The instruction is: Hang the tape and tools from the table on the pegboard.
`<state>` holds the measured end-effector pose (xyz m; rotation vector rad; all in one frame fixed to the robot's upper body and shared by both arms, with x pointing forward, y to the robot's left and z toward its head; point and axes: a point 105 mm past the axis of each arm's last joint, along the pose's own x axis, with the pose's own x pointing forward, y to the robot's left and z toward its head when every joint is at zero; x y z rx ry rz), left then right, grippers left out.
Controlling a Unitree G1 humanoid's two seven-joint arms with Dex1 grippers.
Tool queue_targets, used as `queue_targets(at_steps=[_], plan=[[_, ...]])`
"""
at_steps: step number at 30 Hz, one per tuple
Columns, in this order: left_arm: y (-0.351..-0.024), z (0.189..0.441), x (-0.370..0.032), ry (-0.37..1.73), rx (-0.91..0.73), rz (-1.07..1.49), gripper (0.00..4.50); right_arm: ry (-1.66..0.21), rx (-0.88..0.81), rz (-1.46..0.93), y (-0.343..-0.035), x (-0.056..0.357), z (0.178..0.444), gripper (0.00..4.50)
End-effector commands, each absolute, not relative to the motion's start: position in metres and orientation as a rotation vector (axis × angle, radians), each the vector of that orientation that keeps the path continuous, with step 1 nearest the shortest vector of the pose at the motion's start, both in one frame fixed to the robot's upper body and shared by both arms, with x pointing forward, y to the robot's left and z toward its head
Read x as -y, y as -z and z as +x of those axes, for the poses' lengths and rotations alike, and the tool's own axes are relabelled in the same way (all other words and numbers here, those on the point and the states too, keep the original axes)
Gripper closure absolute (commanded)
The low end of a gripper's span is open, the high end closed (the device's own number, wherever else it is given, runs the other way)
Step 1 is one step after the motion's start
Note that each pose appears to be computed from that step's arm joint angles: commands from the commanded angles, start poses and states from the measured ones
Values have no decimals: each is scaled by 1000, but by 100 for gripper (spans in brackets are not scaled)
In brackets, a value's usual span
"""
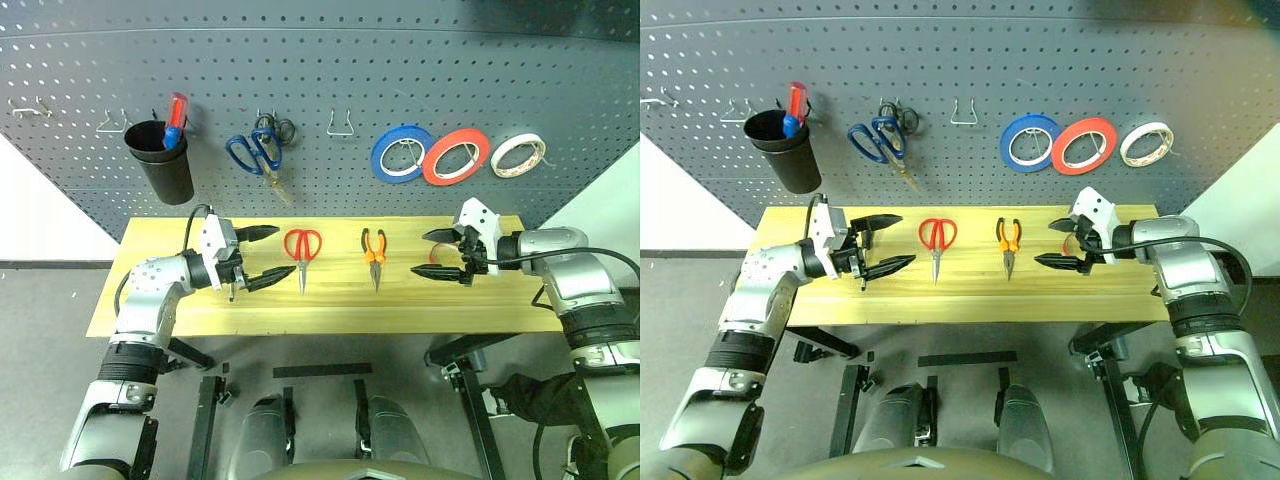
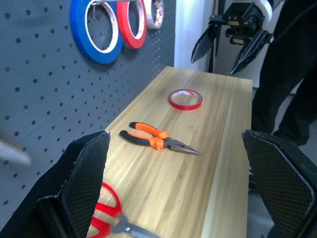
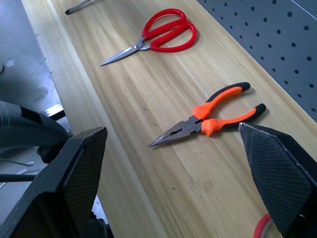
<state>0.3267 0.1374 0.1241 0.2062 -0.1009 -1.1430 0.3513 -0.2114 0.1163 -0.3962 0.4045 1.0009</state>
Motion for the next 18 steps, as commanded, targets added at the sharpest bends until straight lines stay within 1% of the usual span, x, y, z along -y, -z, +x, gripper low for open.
queue_targets(at_steps=[1,10,18], plan=[[-135,328,-141,1116,134,211,2,-1006,-338,-403,-132,208,357,0],[-135,323,-147,1077,132,209,2,-1014,-353,-399,-129,208,359,0],[-140,322,-137,1104,130,225,2,-931,-388,-430,-127,227,366,0]])
